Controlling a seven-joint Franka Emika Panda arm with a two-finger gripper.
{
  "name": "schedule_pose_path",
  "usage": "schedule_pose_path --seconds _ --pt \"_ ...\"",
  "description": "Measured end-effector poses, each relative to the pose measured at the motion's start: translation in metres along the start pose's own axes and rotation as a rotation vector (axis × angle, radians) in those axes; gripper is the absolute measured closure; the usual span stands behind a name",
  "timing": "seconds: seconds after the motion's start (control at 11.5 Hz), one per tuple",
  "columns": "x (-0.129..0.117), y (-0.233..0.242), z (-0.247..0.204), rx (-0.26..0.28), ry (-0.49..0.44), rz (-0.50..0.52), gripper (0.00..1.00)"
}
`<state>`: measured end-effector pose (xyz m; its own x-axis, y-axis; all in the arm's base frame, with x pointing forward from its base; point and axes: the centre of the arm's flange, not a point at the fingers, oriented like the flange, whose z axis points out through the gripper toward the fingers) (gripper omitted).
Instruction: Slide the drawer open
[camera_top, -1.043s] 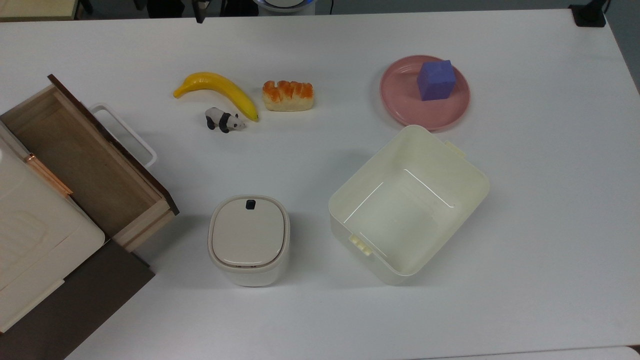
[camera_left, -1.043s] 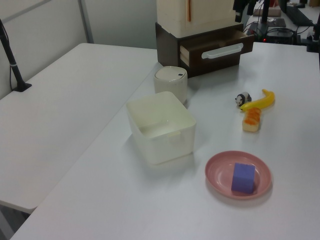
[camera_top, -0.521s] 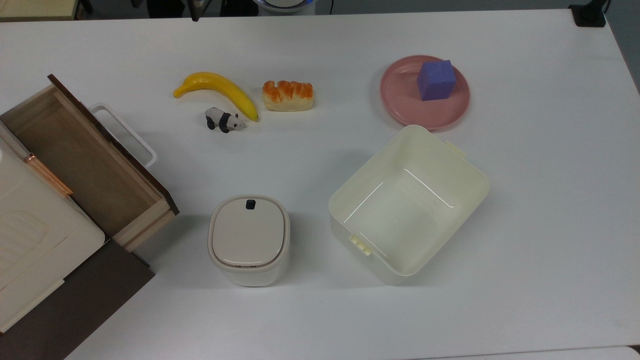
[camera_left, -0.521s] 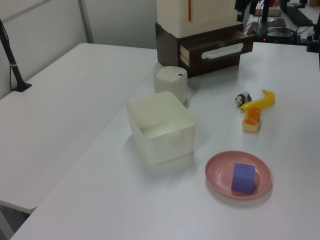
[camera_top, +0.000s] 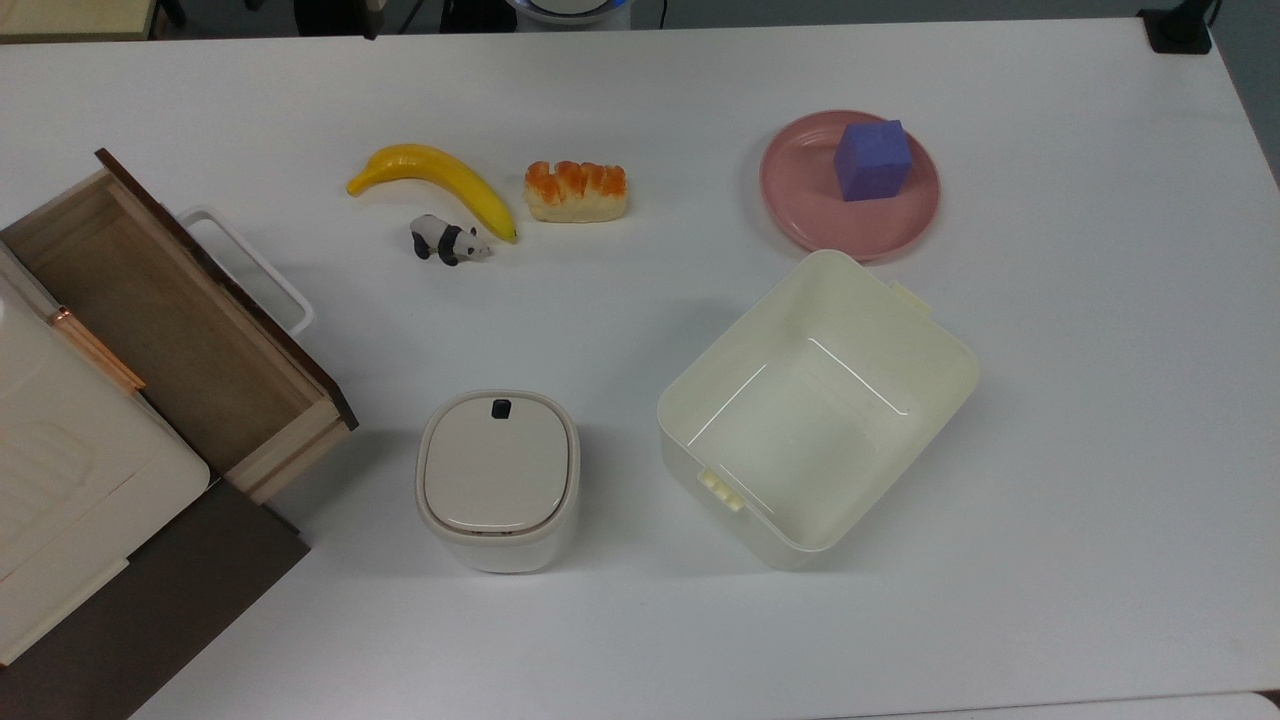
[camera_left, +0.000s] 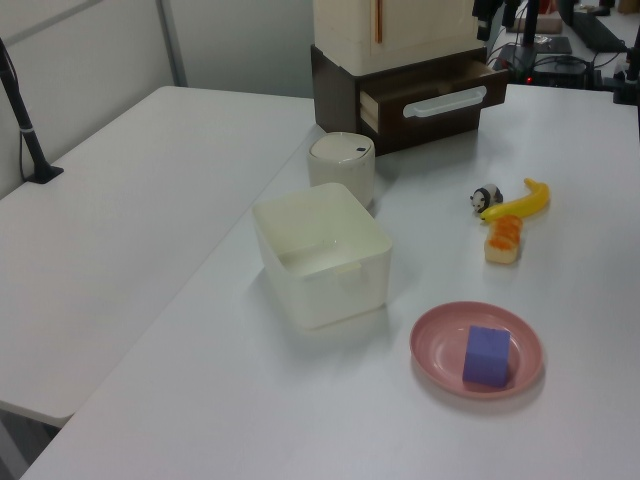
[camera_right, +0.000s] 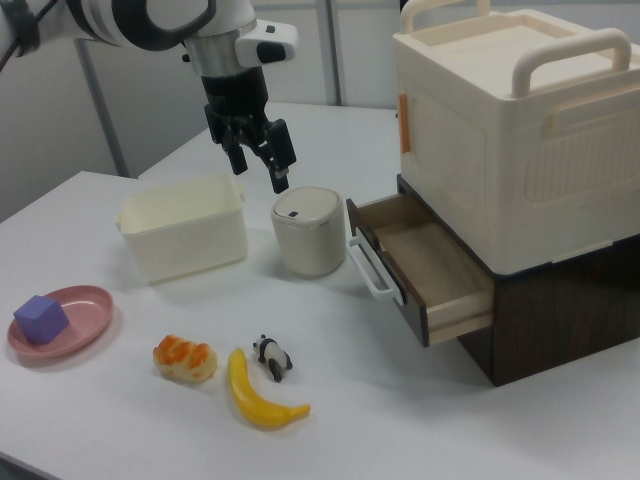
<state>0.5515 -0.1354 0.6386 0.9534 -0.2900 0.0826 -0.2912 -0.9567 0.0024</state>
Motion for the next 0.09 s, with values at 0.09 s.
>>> schedule_pose_path --seconds 0.09 --pt "0.0000 0.0000 0.0000 0.000 0.000 -0.002 0.00"
